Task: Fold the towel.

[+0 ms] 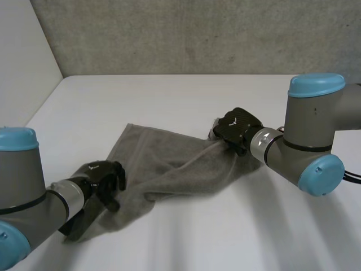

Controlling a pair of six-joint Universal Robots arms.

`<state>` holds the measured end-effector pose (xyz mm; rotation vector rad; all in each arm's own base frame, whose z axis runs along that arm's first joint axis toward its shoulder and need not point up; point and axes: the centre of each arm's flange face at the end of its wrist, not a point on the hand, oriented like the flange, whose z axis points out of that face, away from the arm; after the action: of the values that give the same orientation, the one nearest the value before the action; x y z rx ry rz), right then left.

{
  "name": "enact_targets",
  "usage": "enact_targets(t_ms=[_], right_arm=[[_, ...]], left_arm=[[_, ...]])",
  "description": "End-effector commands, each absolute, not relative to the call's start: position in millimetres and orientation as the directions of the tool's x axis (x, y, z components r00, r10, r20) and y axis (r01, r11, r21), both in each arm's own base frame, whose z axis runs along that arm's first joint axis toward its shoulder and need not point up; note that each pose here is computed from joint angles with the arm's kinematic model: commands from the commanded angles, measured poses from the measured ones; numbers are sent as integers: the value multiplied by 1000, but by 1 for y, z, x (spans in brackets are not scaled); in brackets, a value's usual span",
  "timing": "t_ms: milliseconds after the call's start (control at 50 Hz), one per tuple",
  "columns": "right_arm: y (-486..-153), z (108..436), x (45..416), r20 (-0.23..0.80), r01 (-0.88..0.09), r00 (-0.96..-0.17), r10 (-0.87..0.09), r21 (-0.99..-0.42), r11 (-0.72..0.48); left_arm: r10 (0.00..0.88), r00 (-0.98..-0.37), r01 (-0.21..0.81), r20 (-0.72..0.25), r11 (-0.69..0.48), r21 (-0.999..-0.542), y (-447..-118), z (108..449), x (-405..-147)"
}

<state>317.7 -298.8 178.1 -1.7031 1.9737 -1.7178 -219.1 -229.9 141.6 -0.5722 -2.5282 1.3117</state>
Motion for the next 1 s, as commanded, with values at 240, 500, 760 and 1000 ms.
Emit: enact_targets(t_ms=[240,500,760,1000], right_arm=[[-286,164,311,581,-714,-368,-726,-677,-179],[-294,180,314,618,-687,-396,-679,-690,-228],[-337,227,336,736,-582,-514,-441,-677,-450],[-364,345,341,562,-391,-825,62,-488,-780]], left_arm=[[459,-888,240,33,523,-818,-222,135,-223],[508,-861,254,29,479,-840,-213,147,-237],[477,-878,183,-42,253,-950,-301,192,-258],[264,-961,-79,-82,-546,-834,-362,394,-269]])
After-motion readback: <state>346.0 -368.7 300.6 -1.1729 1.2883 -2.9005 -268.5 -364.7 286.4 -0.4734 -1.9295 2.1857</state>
